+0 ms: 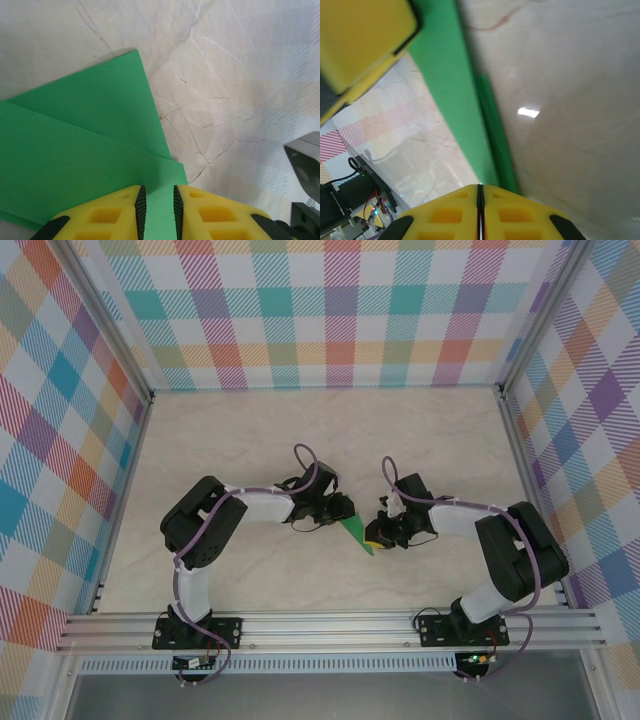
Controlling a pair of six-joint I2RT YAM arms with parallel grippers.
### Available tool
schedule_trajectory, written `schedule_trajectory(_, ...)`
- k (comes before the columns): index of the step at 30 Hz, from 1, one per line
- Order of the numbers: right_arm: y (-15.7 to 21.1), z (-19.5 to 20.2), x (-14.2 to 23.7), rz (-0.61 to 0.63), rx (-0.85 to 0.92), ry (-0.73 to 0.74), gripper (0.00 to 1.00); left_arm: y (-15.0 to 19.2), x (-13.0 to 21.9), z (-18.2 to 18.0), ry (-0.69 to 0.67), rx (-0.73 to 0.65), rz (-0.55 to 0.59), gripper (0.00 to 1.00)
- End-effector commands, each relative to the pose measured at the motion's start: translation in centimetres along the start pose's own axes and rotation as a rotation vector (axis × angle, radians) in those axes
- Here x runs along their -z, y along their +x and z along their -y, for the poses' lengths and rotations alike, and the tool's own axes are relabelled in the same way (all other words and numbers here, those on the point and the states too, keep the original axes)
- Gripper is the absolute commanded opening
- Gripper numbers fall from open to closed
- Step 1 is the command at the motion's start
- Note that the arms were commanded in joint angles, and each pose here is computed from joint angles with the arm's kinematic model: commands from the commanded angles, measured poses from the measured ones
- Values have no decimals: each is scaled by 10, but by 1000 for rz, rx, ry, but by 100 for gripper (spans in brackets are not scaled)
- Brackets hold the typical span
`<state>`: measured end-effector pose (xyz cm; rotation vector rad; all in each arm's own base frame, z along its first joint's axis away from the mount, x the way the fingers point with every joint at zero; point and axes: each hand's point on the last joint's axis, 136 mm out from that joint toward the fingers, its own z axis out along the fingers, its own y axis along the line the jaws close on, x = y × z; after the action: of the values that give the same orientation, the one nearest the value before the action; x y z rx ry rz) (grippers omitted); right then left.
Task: Fold a paper plane with a square sheet of paper (pick it up from the middle)
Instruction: Fold the wing for the fifth time at the center of the table.
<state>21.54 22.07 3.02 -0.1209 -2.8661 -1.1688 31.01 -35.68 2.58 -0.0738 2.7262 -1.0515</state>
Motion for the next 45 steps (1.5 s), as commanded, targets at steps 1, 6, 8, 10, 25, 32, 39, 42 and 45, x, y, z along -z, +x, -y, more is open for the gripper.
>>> schedule_trajectory(1, -7, -29, 7, 10, 62, -35, 10, 6, -11, -29, -81, 17, -15, 24)
schedule_trajectory(6, -19, -40, -8, -5, 66, -32, 9, 7, -11, -27, -65, 23, -21, 24)
schedule_trajectory(8, -25, -34, -13, 5, 58, 3, 8, 7, -11, -26, -62, 21, -20, 24)
schedule_trajectory(10, -31, -26, -17, 18, 47, 36, 8, 7, -10, -26, -62, 21, -21, 24)
schedule_trajectory(25, 3, 16, -23, -78, 4, 118, 10, 9, -11, -34, -94, 18, -27, 23)
schedule_trajectory(32, 24, 18, -23, -121, -3, 64, 12, 10, -12, -39, -111, 22, -27, 22)
schedule_trajectory(39, 33, 31, -19, -116, -9, 108, 13, 12, -13, -40, -111, 22, -33, 22)
schedule_trajectory(42, 35, 34, -18, -115, -20, 103, 13, 13, -13, -39, -106, 20, -39, 22)
schedule_trajectory(45, 36, 38, -15, -107, -42, 88, 14, 13, -13, -40, -109, 17, -39, 22)
